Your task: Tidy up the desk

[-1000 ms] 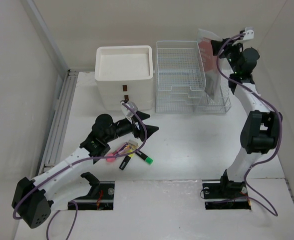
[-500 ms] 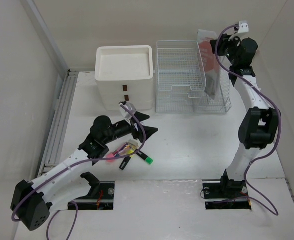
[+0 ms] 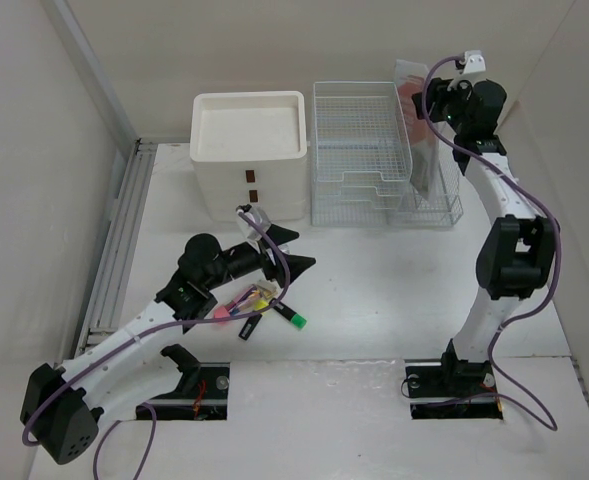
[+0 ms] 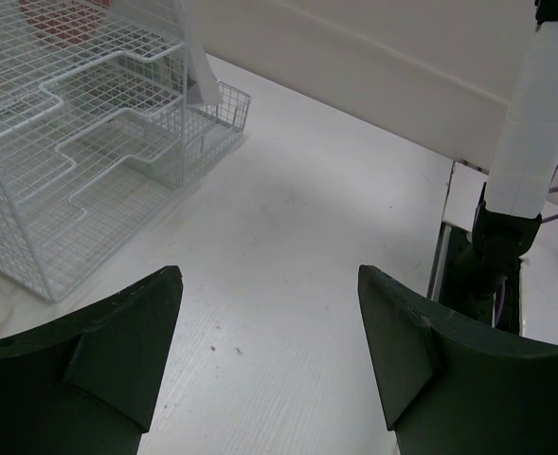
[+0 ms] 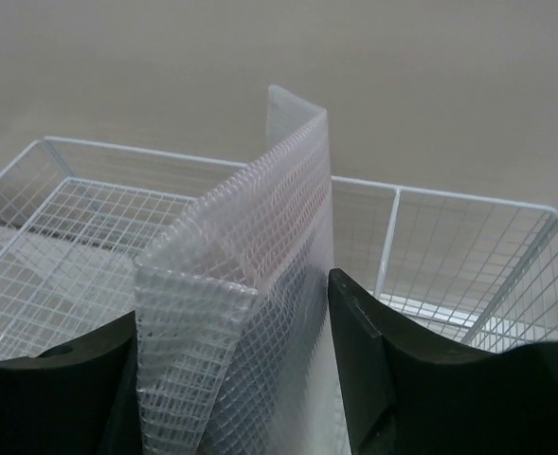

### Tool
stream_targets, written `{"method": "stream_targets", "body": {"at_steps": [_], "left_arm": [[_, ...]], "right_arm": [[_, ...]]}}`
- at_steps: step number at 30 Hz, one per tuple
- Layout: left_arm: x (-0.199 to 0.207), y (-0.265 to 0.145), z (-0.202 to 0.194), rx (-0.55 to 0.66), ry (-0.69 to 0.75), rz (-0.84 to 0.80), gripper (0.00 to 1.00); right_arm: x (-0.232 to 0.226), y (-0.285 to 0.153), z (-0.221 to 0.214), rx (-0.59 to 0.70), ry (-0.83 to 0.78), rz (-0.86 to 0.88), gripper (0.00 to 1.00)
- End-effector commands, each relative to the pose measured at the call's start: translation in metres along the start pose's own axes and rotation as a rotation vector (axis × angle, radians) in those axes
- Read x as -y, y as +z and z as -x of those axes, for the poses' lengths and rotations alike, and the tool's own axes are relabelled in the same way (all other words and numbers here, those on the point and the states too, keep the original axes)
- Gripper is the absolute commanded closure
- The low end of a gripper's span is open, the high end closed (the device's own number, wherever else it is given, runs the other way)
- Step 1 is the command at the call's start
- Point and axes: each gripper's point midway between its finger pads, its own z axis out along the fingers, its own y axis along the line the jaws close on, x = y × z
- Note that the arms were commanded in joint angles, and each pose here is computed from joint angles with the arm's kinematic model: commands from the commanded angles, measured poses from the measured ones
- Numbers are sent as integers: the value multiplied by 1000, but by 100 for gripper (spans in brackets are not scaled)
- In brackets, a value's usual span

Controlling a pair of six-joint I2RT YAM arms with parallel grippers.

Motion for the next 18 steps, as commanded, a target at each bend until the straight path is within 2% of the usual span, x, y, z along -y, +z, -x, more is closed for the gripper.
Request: {"method": "stream_targets", "body": {"at_steps": [1,3,4,6,7,11,18], "left_arm": [[12,-3,19,74,43,-52,28],[14,-3,18,72,44,-62,28],[14,-3,18,72,44,-62,28],[15,-3,20,79,48,-64,28],[16,-4,23,87,52,-66,28],[17,-5,25,95,56,-68,28],[18,-7,24,95,47,-68,28]], "right_arm": [[-9,-15,20,19,-41,-7,41],[-7,-20,26,28,-43,-31,45],[-6,-20,21,19,-49,-32,56],[-5,-22,26,28,-52,-42,69],[-5,-23,21,18,-49,-43,82],[-7,-25,18,15,-57,-32,100],[-23,-38,45,163,-47,19,100]]}}
